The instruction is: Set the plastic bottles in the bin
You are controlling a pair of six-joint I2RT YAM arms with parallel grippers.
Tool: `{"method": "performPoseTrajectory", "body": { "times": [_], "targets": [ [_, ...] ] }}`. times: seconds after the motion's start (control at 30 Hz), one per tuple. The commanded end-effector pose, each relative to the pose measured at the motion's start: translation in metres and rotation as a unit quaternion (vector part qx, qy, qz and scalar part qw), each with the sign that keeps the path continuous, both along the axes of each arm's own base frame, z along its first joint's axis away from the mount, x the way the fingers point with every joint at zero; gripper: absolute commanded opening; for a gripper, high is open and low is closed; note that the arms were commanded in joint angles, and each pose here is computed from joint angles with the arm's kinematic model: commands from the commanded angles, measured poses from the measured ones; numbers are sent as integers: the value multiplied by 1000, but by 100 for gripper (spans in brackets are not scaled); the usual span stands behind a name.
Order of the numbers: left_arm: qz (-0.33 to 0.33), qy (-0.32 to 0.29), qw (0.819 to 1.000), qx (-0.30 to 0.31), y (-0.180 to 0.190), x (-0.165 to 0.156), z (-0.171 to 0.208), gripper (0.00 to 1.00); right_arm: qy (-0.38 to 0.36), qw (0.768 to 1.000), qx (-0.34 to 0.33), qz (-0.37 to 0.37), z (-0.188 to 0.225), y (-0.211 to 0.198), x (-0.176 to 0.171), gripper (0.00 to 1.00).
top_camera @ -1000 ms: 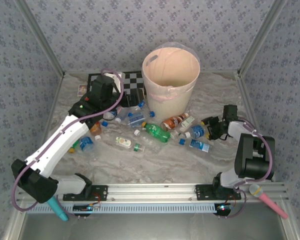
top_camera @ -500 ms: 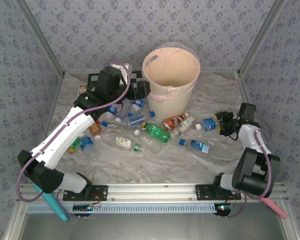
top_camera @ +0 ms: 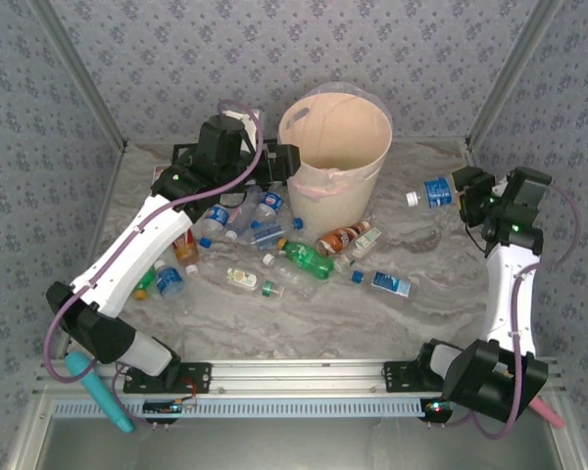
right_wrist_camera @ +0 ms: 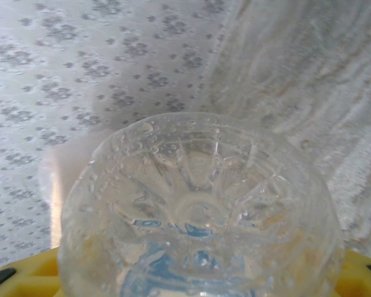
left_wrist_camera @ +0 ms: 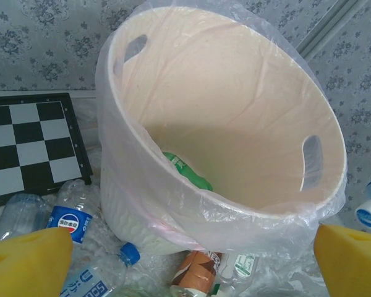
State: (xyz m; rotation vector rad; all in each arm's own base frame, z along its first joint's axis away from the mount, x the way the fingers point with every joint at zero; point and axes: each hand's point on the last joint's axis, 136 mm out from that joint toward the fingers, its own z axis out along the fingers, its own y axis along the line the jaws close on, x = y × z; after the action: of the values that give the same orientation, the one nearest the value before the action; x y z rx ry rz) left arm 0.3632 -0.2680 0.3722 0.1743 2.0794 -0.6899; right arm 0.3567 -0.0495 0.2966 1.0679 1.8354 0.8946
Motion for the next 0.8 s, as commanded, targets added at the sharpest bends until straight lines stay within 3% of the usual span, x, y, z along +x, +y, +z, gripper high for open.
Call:
{"method": "performPoseTrajectory", "body": {
  "times": [0.0,0.07,0.2,0.43,0.77],
  "targets": [
    [-2,-18,1000,4,2,-4,17,100,-60,998,-26,-1,49,4,7,54],
    [-1,-21,1000,5,4,-6,18,100,-95,995,-42,-3,82,7,9,55],
    [5,-25,1000,10,10,-8,18,100,-120,992,-46,15,106,22,24,55],
    [22,-32,999,13,24,-17,22,100,-153,982,-51,99,140,88,67,55],
    [32,-38,999,17,37,-29,24,100,-123,966,-70,217,131,186,123,55]
  ]
}}
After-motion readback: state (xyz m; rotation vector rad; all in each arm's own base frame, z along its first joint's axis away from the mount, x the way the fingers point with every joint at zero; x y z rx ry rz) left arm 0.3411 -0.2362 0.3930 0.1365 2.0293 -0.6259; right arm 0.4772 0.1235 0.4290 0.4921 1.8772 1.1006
